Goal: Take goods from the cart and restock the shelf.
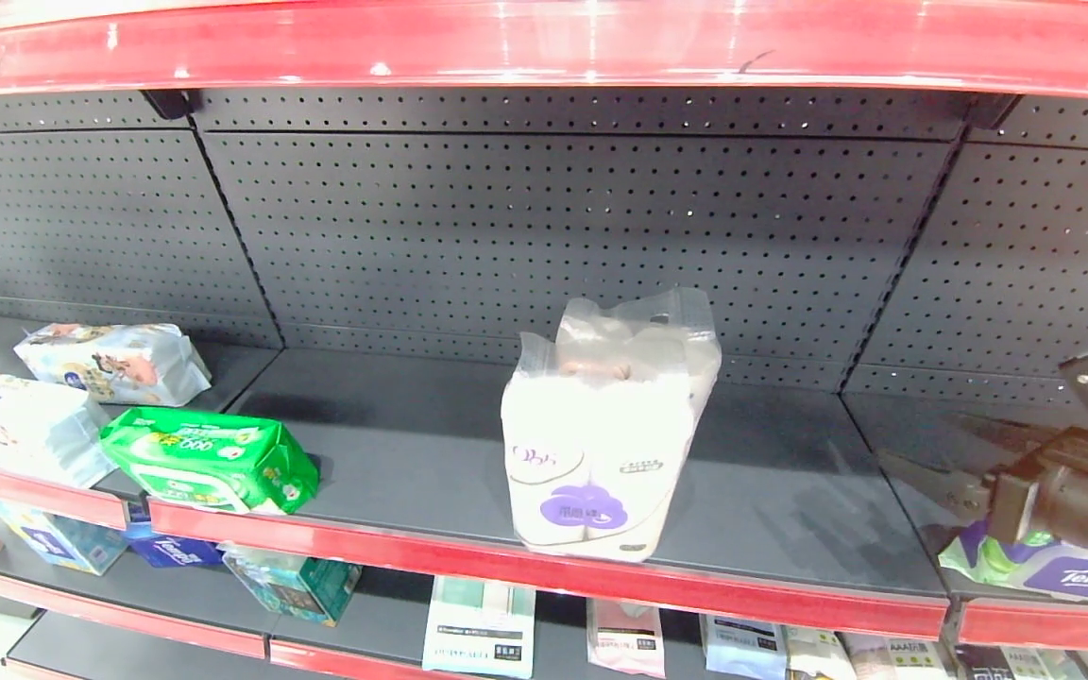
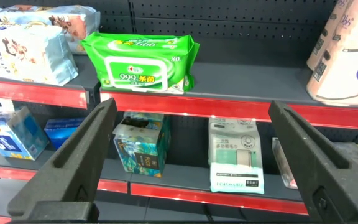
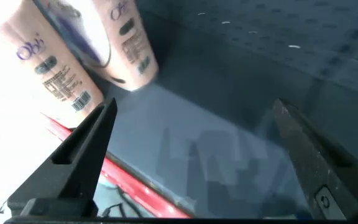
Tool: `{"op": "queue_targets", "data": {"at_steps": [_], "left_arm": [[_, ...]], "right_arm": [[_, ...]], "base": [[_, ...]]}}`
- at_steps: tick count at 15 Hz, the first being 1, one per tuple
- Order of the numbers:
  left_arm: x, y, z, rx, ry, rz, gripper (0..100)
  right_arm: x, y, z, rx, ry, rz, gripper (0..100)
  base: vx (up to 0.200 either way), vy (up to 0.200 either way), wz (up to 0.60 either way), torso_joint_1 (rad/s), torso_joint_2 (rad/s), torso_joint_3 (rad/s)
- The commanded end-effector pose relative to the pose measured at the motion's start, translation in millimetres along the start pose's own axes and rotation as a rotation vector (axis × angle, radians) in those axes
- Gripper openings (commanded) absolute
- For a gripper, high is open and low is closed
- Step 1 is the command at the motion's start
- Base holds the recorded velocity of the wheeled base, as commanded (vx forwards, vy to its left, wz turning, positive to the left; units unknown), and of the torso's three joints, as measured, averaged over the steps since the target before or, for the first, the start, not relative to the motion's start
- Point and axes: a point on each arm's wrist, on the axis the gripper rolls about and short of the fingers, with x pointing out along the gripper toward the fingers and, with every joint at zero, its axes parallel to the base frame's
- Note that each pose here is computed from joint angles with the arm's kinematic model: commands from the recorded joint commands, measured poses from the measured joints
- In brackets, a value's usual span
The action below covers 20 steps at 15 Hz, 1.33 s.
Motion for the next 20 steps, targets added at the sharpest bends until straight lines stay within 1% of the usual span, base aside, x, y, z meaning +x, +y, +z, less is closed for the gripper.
{"op": "queue_targets", "data": {"at_steps": [1, 2, 3, 4, 5, 6, 7, 8, 9, 10, 11, 12, 13, 16, 17, 18, 19, 20], "left_arm": [[0, 0.0, 0.0, 0.000, 0.002, 0.000, 100], [0, 0.0, 0.0, 0.000, 0.002, 0.000, 100], [0, 0.0, 0.0, -0.001, 0.002, 0.000, 100], [0, 0.0, 0.0, 0.000, 0.002, -0.001, 100], [0, 0.0, 0.0, 0.000, 0.002, -0.001, 100], [0, 0.0, 0.0, 0.000, 0.002, -0.001, 100], [0, 0.0, 0.0, 0.000, 0.002, 0.000, 100], [0, 0.0, 0.0, -0.001, 0.002, -0.001, 100], [0, 0.0, 0.0, 0.000, 0.002, -0.001, 100], [0, 0.0, 0.0, 0.000, 0.002, -0.001, 100], [0, 0.0, 0.0, 0.000, 0.002, 0.000, 100], [0, 0.0, 0.0, 0.000, 0.002, -0.001, 100], [0, 0.0, 0.0, -0.001, 0.002, 0.000, 100], [0, 0.0, 0.0, 0.000, 0.002, -0.001, 100], [0, 0.0, 0.0, 0.000, 0.002, -0.001, 100], [0, 0.0, 0.0, 0.000, 0.002, 0.000, 100], [0, 0.0, 0.0, 0.000, 0.002, 0.000, 100], [0, 0.0, 0.0, 0.000, 0.002, -0.001, 100]], "right_arm": [[-56, 30, -2, -0.041, -0.101, -0.099, 100], [-56, 30, -2, -0.041, -0.101, -0.099, 100], [-90, 48, -29, -0.035, -0.153, -0.126, 100], [-101, 56, -36, -0.047, -0.197, -0.094, 100], [-106, 60, -41, -0.053, -0.221, -0.074, 100], [-117, 66, -43, -0.060, -0.273, -0.041, 100], [-129, 72, -51, -0.058, -0.301, -0.037, 100], [-135, 74, -57, -0.056, -0.305, -0.045, 100], [-146, 79, -70, -0.055, -0.319, -0.055, 100], [-160, 87, -92, -0.058, -0.337, -0.078, 100], [-166, 91, -108, -0.053, -0.333, -0.131, 100], [-165, 90, -110, -0.032, -0.307, -0.197, 100], [-165, 88, -111, -0.009, -0.308, -0.278, 100], [-166, 86, -111, 0.010, -0.301, -0.379, 100], [-166, 84, -111, 0.022, -0.295, -0.455, 100], [-168, 81, -112, 0.049, -0.289, -0.597, 100], [-168, 80, -113, 0.058, -0.287, -0.655, 100], [-168, 80, -112, 0.056, -0.289, -0.663, 100]], "base": [[0.000, 0.000, 0.00, 0.000, 0.00, 0.000], [0.000, 0.000, 0.00, 0.000, 0.00, 0.000], [0.000, 0.000, 0.00, 0.000, 0.00, 0.000], [0.000, 0.000, 0.00, 0.000, 0.00, 0.000], [0.000, 0.000, 0.00, 0.000, 0.00, 0.000], [0.000, 0.000, 0.00, 0.000, 0.00, 0.000], [0.000, 0.000, 0.00, 0.000, 0.00, 0.000], [0.000, 0.000, 0.00, 0.000, 0.00, 0.000], [0.000, 0.000, 0.00, 0.000, 0.00, 0.000], [0.000, 0.000, 0.00, 0.000, 0.00, 0.000], [0.000, 0.000, 0.00, 0.000, 0.00, 0.000], [0.000, 0.000, 0.00, 0.000, 0.00, 0.000], [0.000, 0.000, 0.00, 0.000, 0.00, 0.000], [0.000, 0.000, 0.00, 0.000, 0.00, 0.000], [0.000, 0.000, 0.00, 0.000, 0.00, 0.000], [0.000, 0.000, 0.00, 0.000, 0.00, 0.000], [0.000, 0.000, 0.00, 0.000, 0.00, 0.000], [0.000, 0.000, 0.00, 0.000, 0.00, 0.000]]}}
